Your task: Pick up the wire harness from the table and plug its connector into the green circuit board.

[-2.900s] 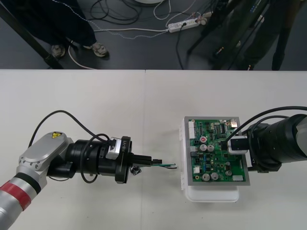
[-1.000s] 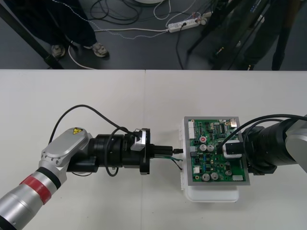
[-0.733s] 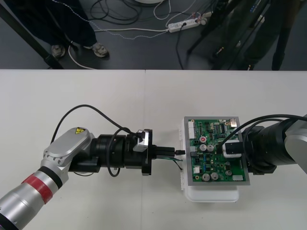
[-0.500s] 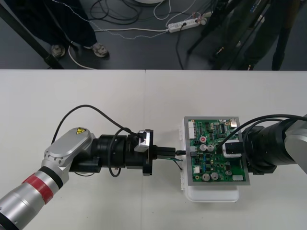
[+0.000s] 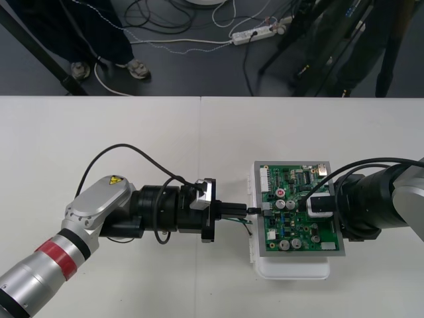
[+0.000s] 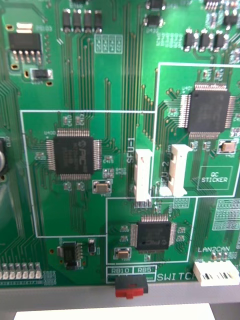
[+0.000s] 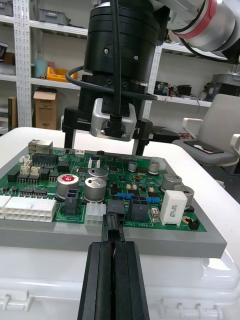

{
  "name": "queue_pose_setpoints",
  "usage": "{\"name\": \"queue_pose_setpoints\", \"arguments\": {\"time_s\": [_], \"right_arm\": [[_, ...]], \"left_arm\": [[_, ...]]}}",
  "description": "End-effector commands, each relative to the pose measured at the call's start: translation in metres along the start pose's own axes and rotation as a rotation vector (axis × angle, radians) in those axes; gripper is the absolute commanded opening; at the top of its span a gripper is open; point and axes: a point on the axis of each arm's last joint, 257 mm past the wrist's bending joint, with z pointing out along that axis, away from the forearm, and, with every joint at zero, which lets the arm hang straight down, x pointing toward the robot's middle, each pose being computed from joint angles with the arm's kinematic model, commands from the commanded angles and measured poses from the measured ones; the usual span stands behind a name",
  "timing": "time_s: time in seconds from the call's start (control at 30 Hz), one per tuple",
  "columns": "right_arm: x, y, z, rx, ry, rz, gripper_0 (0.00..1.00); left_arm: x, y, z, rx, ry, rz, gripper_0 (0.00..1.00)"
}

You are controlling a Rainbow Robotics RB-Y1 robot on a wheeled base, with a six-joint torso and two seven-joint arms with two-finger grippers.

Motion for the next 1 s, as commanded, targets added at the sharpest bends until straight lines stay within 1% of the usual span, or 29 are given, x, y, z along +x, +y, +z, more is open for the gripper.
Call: {"name": "queue_pose_setpoints", "arguments": {"time_s": [0.03, 0.6, 1.0], "right_arm": [[-0.0127, 0.0046, -0.0021, 0.001, -0.021, 0.048, 1.0], [-0.0127, 0.0044, -0.0024, 0.001, -0.022, 0.071, 1.0], [-0.0145, 0.0051, -0.0024, -0.002, -0.027, 0.035, 1.0]], "left_arm": [[-0.0134, 0.005, 0.0243, 0.015, -0.014, 0.059, 0.0], [-0.0117, 0.0002, 0.0273, 0.029, -0.011, 0.061, 0.0], [-0.0075, -0.002, 0.0265, 0.036, 0.003, 0.067, 0.0]]}}
